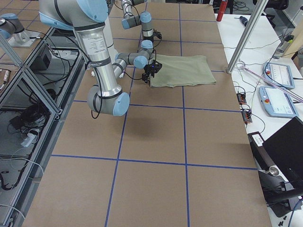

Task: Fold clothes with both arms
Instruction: 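Move the right gripper to the shirt's other near corner beside the left gripper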

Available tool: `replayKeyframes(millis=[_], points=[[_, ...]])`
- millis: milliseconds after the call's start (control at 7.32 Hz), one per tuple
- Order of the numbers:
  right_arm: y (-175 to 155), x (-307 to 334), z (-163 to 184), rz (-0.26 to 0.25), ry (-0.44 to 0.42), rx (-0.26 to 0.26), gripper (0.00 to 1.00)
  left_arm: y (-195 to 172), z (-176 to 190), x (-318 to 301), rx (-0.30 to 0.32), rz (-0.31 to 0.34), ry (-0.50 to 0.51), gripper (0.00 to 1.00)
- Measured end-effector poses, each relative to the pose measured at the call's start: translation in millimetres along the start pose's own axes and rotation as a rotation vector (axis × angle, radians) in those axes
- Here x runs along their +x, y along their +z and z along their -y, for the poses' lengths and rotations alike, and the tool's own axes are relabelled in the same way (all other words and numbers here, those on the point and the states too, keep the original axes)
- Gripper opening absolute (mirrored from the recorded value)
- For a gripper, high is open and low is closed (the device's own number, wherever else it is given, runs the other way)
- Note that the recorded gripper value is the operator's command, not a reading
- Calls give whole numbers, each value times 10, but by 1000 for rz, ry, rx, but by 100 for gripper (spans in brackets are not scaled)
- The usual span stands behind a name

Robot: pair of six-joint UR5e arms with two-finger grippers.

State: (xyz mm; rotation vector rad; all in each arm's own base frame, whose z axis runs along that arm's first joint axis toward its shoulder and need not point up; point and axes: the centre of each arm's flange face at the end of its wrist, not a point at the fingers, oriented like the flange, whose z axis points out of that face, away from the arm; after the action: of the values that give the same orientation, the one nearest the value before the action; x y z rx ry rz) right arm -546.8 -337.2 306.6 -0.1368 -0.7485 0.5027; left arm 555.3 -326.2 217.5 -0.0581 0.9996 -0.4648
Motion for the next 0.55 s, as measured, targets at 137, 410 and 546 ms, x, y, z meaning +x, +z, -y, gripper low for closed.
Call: replayKeyframes(millis=[137,410,546], points=[[3,0,-2,-1,0,0,94,-3,1,2,0,-1,0,0],[10,3,-11,-2,-1,-1,93,-11,3,4,0,-2,0,0],[17,10,-16,-4,-2,-1,94,-11,5,1,1,-2,-1,0]])
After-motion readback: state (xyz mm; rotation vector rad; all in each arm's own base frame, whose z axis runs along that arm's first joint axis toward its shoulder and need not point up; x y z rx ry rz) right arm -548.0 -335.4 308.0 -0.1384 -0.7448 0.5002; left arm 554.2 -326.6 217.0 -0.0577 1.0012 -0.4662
